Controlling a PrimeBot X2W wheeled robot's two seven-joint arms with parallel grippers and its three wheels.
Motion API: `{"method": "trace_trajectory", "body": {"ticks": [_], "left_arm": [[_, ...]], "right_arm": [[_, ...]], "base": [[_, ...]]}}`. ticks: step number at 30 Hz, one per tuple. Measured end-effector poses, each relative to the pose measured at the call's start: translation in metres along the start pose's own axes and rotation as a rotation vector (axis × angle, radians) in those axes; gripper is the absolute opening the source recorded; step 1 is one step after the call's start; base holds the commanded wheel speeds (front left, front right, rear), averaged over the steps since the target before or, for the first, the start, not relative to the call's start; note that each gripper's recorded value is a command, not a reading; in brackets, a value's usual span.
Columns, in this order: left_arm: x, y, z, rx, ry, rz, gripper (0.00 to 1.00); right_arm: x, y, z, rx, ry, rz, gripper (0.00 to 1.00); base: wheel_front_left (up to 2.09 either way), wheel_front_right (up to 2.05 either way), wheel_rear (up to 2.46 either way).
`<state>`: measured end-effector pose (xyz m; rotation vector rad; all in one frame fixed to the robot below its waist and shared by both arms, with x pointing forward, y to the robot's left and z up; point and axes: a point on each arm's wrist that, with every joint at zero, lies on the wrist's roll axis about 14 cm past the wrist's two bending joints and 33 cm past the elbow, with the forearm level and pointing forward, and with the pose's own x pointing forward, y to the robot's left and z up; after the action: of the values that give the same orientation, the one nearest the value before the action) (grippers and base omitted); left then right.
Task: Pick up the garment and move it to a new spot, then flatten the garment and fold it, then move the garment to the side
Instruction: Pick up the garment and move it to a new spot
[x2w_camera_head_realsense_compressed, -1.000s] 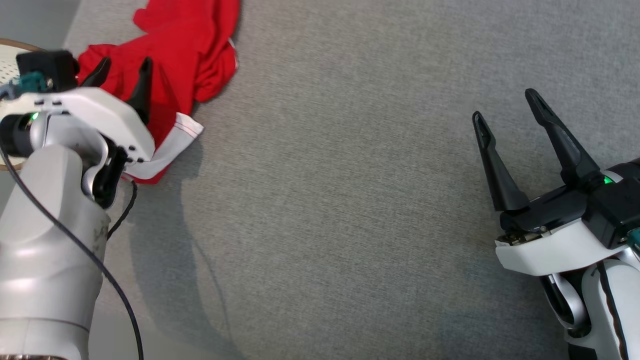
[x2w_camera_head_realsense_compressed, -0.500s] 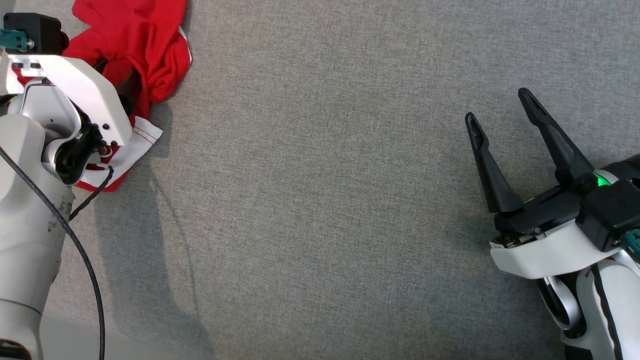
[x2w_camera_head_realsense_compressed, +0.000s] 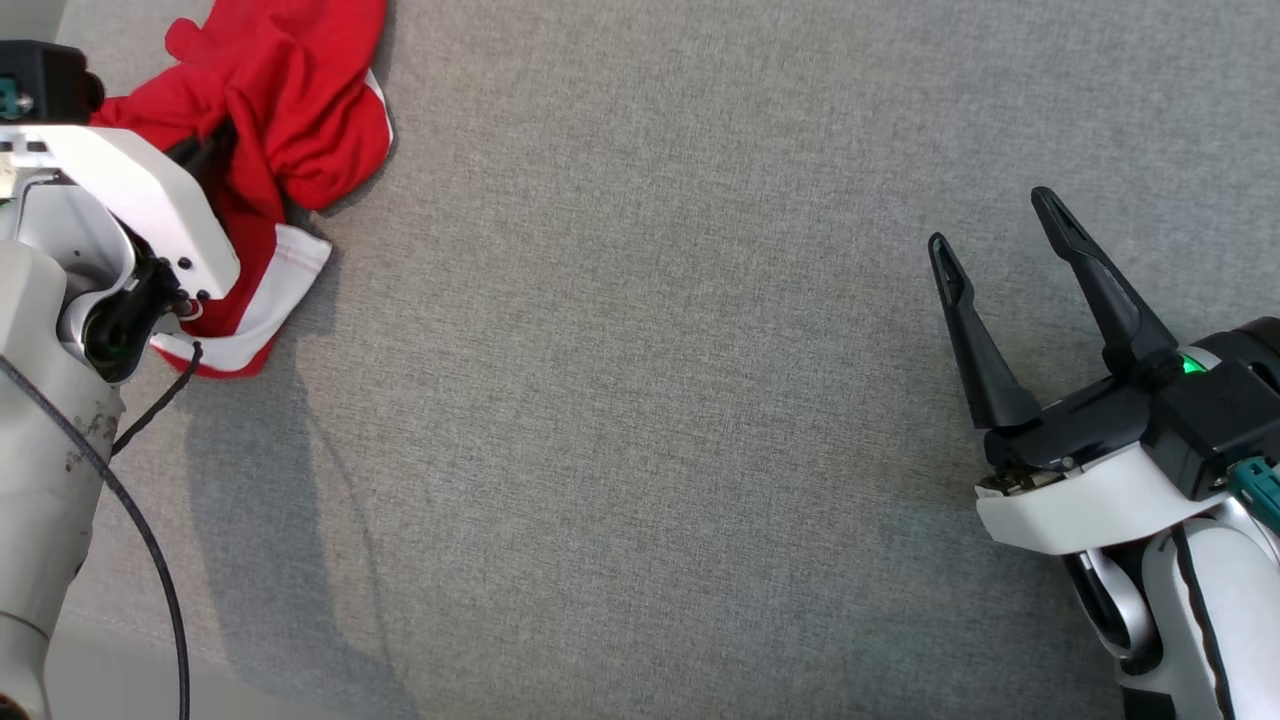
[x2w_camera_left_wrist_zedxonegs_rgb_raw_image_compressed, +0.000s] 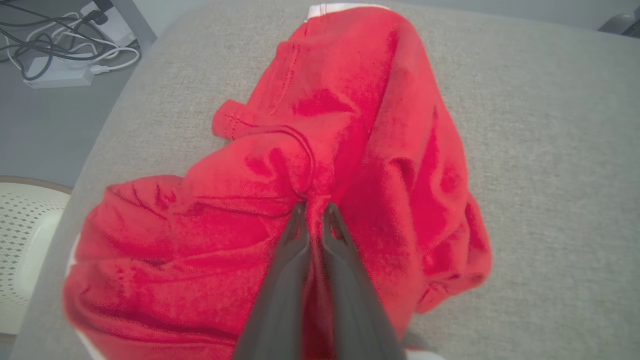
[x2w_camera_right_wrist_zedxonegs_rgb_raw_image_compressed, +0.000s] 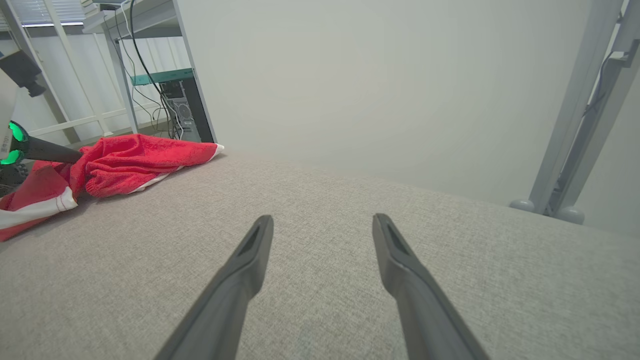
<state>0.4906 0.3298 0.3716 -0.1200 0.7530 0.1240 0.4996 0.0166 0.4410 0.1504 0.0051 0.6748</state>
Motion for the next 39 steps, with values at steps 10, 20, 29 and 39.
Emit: {"method": "trace_trajectory", "body": {"ticks": [10, 20, 29, 39], "left_arm": [[-0.065, 0.007, 0.112, -0.102, -0.594, 0.011, 0.0], [-0.138, -0.057, 0.162, -0.092, -0.87, -0.188, 0.0], [-0.16, -0.167, 0.148, -0.002, -0.914, -0.41, 0.0], [-0.152, -0.287, 0.09, 0.088, -0.798, -0.652, 0.0]], "right_arm": [[-0.011, 0.005, 0.049, -0.034, -0.101, -0.035, 1.0], [-0.043, -0.004, 0.1, -0.1, -0.194, -0.121, 1.0], [-0.091, -0.04, 0.139, -0.173, -0.264, -0.276, 1.0], [-0.142, -0.074, 0.151, -0.204, -0.281, -0.444, 1.0]], "base": [[0.0, 0.0, 0.0], [0.0, 0.0, 0.0], [0.0, 0.0, 0.0], [0.0, 0.0, 0.0]]}}
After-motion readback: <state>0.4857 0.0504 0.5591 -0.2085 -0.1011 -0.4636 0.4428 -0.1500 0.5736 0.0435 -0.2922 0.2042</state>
